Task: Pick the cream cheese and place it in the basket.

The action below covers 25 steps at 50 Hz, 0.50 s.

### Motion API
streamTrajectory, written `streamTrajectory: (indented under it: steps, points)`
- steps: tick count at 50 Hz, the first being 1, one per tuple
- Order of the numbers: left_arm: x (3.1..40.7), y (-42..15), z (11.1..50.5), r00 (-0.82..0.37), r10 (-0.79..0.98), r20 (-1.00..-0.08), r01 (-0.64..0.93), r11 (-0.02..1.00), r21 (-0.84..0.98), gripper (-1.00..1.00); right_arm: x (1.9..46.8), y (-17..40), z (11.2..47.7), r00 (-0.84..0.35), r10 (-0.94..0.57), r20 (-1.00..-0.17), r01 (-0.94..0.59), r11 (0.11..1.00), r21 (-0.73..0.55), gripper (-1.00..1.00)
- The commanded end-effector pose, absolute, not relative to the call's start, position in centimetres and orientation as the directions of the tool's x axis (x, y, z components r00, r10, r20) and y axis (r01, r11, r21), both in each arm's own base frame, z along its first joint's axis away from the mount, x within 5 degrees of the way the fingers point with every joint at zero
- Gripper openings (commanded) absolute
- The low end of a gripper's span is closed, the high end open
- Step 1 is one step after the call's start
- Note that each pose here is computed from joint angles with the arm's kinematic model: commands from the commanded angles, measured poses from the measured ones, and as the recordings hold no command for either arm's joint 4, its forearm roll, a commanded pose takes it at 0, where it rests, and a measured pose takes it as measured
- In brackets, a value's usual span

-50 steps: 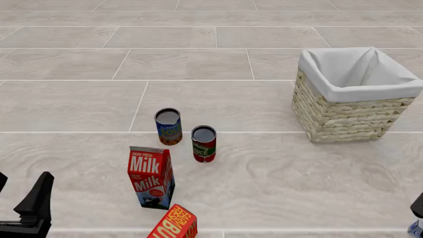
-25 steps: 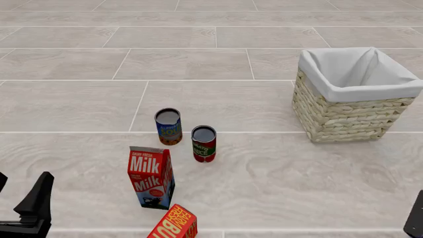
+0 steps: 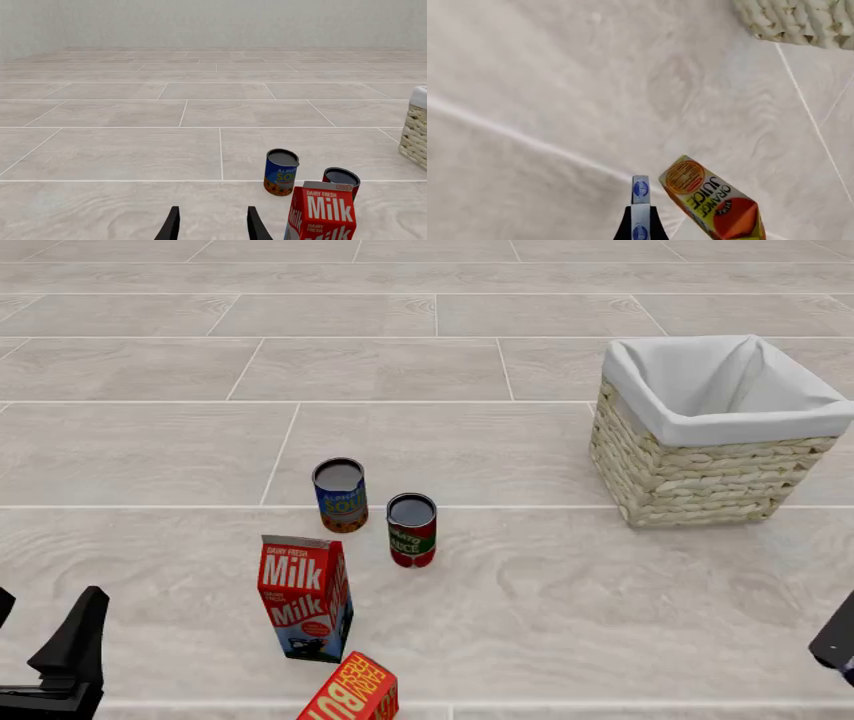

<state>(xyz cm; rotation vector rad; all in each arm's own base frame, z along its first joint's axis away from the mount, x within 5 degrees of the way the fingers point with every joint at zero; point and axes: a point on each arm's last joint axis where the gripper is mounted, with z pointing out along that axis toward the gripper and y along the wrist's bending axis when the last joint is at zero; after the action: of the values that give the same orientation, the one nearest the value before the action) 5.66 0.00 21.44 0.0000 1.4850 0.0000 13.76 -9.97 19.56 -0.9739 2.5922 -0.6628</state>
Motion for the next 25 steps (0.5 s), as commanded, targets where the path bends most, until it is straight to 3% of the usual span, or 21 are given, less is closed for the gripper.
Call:
streamTrajectory:
  steps: [1, 12, 13, 19, 22, 25]
  points:
    - [5.7, 0.0, 21.4, 0.086, 0.0, -0.996, 0.0, 1.0, 0.0, 1.0, 13.4, -7.7, 26.1, -0.726, -0.644, -0.24, -0.435, 0.701, -0.565, -1.0]
    - [5.7, 0.0, 21.4, 0.086, 0.0, -0.996, 0.0, 1.0, 0.0, 1.0, 10.4, -5.1, 31.8, -0.692, -0.656, -0.3, -0.4, 0.695, -0.598, -1.0]
    - [5.7, 0.0, 21.4, 0.086, 0.0, -0.996, 0.0, 1.0, 0.0, 1.0, 9.6, -4.4, 34.0, -0.681, -0.651, -0.335, -0.37, 0.701, -0.609, -1.0]
    - [5.7, 0.0, 21.4, 0.086, 0.0, -0.996, 0.0, 1.0, 0.0, 1.0, 8.4, -3.3, 37.5, -0.663, -0.624, -0.413, -0.319, 0.735, -0.599, -1.0]
    - [5.7, 0.0, 21.4, 0.086, 0.0, -0.996, 0.0, 1.0, 0.0, 1.0, 8.4, -3.2, 37.8, -0.656, -0.623, -0.426, -0.31, 0.737, -0.601, -1.0]
    - [5.7, 0.0, 21.4, 0.086, 0.0, -0.996, 0.0, 1.0, 0.0, 1.0, 8.4, -2.8, 39.3, -0.645, -0.576, -0.501, -0.255, 0.781, -0.57, -1.0]
